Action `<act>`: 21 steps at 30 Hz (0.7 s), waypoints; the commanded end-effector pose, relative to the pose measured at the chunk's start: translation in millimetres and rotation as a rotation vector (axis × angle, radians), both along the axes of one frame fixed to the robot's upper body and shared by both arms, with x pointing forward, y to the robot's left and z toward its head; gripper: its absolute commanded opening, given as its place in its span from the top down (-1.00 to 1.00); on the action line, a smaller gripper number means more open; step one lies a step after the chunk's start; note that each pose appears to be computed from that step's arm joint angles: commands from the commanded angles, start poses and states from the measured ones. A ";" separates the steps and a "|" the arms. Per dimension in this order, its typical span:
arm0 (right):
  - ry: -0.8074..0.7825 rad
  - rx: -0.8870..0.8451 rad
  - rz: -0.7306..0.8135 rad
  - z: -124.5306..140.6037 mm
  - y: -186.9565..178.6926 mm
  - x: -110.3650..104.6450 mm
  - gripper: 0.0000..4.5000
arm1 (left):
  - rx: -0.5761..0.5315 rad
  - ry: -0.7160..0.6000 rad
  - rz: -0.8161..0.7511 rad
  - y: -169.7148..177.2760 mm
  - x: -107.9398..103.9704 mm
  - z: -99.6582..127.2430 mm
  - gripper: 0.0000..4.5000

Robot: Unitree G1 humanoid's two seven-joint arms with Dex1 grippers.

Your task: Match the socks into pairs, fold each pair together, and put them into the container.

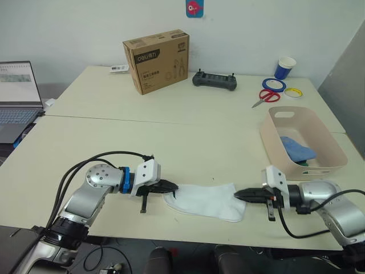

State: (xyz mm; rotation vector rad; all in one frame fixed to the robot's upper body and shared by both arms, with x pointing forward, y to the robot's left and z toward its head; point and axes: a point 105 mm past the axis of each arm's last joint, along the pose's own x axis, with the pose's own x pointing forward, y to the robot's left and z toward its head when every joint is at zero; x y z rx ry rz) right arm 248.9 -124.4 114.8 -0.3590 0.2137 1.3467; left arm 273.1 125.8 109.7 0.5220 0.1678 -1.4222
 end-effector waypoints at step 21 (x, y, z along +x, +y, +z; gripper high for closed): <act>0.070 -0.093 -0.017 -21.3 -20.6 -16.8 1.00 | 0.072 0.001 -0.030 1.6 -12.4 -22.8 0.99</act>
